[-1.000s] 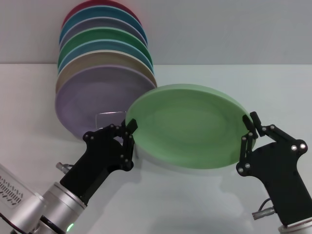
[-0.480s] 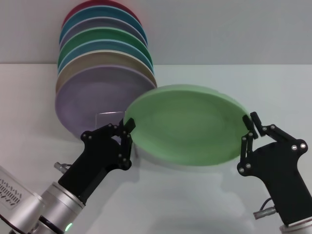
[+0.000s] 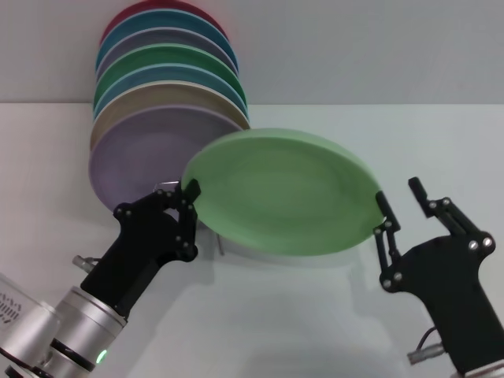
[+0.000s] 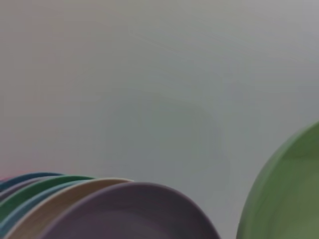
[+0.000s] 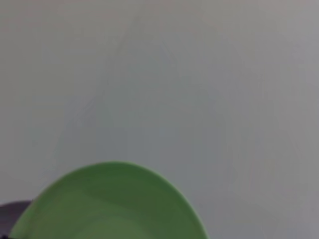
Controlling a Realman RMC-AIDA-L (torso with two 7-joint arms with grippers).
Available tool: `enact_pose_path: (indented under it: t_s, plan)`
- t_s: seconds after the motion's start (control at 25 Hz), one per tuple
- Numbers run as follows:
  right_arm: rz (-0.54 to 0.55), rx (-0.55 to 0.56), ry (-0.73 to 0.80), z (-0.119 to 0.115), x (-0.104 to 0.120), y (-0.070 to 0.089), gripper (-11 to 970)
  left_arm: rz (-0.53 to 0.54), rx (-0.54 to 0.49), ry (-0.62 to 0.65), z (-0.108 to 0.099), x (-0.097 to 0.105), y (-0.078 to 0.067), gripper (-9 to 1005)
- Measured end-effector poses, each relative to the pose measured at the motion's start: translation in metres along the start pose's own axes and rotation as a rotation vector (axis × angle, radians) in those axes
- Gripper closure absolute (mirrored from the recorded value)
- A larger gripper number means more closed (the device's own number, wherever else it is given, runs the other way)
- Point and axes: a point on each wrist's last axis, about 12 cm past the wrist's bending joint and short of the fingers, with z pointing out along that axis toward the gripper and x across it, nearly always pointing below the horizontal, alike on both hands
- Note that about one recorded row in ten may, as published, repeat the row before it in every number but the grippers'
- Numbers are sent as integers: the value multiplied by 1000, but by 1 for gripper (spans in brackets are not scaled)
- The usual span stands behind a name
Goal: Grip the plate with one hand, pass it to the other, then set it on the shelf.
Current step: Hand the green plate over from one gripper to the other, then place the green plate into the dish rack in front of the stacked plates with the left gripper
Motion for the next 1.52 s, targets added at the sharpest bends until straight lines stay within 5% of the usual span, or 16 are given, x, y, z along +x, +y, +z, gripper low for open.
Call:
enact_pose_path:
  t_s: [0.28, 0.64, 1.0, 1.52]
  plan:
    - [14, -32, -1, -3, 0, 4, 664, -3, -19, -58, -4, -7, 2, 961]
    - [-13, -37, 41, 1, 11, 1, 663, 57, -131, -216, -16, -26, 28, 960]
    - [-34, -10, 72, 7, 20, -7, 662, 148, -190, -167, -28, -22, 45, 959]
    - [-51, 2, 72, 11, 23, -12, 663, 132, -206, -21, -32, -4, 45, 958]
